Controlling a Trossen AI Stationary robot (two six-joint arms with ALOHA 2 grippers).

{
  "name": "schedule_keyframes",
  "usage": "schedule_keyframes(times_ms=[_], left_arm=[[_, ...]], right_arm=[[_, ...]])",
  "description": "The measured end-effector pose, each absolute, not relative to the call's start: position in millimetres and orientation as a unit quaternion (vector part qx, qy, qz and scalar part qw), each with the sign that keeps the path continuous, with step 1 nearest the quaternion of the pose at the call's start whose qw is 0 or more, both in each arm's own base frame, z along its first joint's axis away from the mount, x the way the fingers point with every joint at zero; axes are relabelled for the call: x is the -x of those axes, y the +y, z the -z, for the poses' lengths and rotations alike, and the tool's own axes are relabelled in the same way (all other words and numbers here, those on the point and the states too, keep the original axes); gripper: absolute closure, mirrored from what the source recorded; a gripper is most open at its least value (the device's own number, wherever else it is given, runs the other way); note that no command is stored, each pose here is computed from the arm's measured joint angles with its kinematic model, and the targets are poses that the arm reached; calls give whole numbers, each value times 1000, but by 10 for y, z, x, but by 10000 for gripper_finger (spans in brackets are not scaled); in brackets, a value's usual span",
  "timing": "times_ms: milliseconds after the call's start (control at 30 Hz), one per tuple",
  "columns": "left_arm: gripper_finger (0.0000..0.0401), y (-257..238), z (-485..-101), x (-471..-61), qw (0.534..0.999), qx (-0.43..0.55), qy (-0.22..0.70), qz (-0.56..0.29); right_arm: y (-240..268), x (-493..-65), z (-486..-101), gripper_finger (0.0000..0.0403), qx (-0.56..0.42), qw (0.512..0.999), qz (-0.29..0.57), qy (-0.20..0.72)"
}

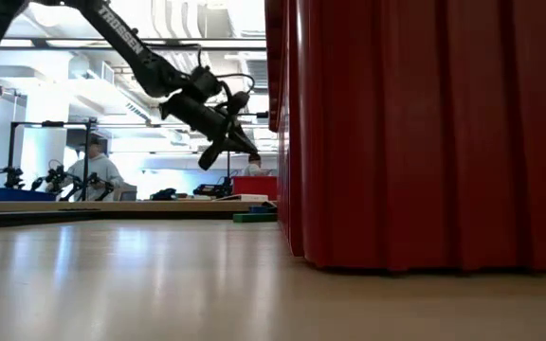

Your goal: Sort blocks

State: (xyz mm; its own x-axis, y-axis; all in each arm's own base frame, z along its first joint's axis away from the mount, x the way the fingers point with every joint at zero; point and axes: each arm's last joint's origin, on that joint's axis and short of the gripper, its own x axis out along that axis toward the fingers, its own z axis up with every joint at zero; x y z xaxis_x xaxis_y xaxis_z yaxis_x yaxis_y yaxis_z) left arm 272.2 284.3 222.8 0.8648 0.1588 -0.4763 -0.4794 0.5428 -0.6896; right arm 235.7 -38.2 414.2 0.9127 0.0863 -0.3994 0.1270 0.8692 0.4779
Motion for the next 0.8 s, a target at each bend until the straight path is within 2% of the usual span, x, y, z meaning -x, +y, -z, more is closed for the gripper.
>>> schedule_keyframes(times_ms=[433, 800], left_arm=[[401, 2937, -1845, -2778, 839, 448, 218, -220], [401, 2988, -1463, -2877, 827, 461, 237, -216]], right_arm=[[-382, -2357, -4142, 403, -269, 940, 14, 208], [-384, -2360, -4139, 403, -267, 941, 14, 209]])
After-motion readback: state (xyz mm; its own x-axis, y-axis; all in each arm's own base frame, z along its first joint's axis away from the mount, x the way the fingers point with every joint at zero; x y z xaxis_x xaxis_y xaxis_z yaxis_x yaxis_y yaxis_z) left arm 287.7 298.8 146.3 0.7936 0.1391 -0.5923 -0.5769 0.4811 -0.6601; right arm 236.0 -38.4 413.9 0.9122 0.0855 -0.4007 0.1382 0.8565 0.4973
